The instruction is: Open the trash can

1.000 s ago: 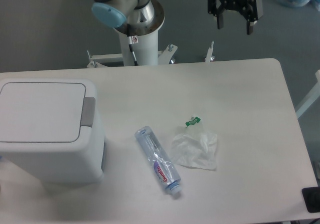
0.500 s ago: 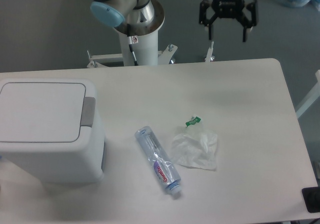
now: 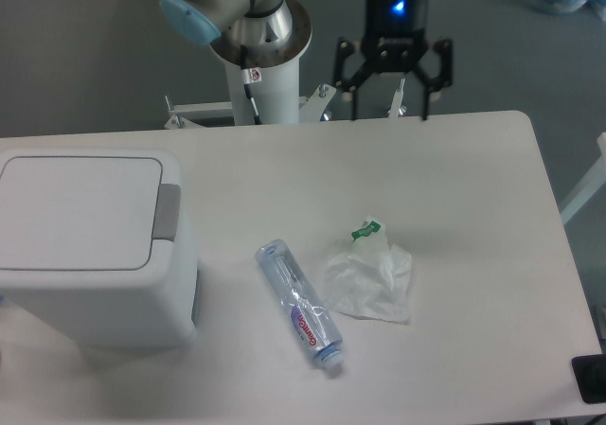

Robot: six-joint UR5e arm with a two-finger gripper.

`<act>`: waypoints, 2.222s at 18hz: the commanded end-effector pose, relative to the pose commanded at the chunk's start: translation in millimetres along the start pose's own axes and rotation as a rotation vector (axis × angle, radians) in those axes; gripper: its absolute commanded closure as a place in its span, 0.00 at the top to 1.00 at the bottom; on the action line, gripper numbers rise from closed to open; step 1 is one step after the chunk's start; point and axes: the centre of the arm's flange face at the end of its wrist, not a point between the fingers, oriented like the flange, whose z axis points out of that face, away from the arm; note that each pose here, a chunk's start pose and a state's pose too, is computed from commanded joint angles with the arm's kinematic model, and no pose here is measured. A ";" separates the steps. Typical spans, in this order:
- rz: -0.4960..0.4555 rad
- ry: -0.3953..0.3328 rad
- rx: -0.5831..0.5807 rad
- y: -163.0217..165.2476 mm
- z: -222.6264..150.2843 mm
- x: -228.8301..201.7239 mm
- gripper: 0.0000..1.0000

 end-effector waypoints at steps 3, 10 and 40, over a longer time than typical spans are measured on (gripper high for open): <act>-0.007 0.042 0.002 -15.5 5.6 28.8 1.00; 0.062 0.139 -0.025 -80.2 54.7 79.2 1.00; 0.139 0.210 -0.059 -60.3 97.4 136.6 1.00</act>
